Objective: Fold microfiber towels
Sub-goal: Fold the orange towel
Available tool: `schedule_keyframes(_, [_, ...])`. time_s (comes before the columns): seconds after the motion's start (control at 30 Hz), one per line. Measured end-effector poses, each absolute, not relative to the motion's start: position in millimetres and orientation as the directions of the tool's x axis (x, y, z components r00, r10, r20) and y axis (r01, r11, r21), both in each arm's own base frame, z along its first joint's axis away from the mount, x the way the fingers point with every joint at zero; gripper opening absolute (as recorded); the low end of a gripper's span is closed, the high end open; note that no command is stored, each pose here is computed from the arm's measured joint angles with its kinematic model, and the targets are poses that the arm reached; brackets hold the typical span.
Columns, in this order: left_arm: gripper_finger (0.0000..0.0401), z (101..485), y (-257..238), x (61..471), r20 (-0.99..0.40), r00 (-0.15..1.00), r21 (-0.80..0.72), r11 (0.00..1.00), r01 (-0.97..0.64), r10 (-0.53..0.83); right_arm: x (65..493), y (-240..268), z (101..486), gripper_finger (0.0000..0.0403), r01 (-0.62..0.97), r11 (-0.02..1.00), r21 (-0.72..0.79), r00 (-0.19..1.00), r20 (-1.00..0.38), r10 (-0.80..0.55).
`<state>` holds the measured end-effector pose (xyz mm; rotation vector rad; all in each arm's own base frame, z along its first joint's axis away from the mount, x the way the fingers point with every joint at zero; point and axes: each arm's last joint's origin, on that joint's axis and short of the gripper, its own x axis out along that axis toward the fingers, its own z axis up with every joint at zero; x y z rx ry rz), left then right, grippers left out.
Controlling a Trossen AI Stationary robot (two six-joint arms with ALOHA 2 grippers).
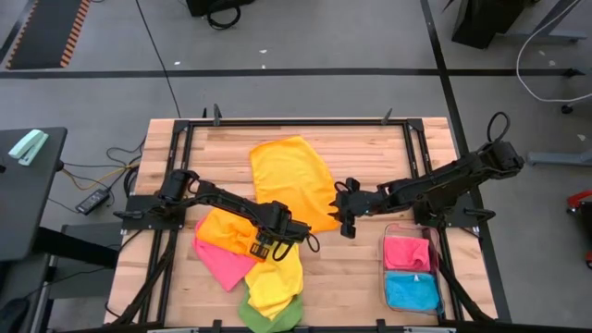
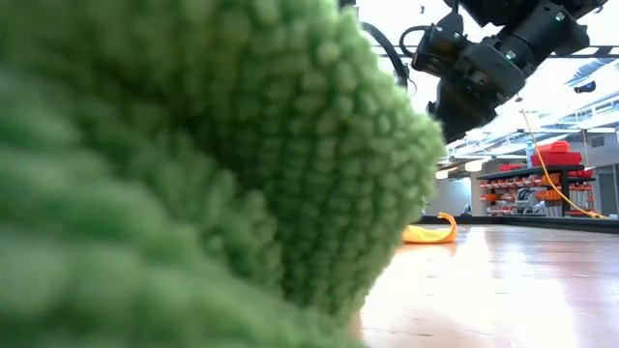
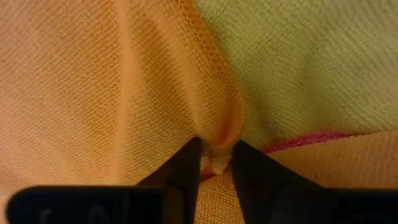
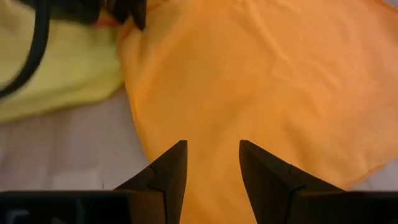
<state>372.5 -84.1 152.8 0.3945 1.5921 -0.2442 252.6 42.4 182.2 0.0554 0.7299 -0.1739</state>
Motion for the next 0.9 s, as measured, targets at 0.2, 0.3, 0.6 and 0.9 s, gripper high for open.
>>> schedule_keyframes(0.2, [0.0034,153,-84,372,-0.994,-0.033,0.081,0.914,0.398,0.103,244,39,167,0.0153,0.188,0.980,-0.069,0.720,-0.669,-0.185])
schedule_keyframes(0.3, [0.0012,154,-84,370,-0.993,-0.045,0.079,0.913,0.400,0.106,237,37,156,0.0155,0.198,0.978,-0.069,0.717,-0.670,-0.192])
schedule_keyframes(0.6, [0.0036,154,-90,366,-0.991,-0.071,0.074,0.906,0.416,0.114,231,38,146,0.0158,0.159,0.987,-0.032,0.738,-0.660,-0.141])
schedule_keyframes(0.9, [0.0009,154,-86,367,-0.991,-0.072,0.073,0.909,0.410,0.112,235,36,149,0.0178,0.074,0.997,-0.008,0.770,-0.635,-0.063])
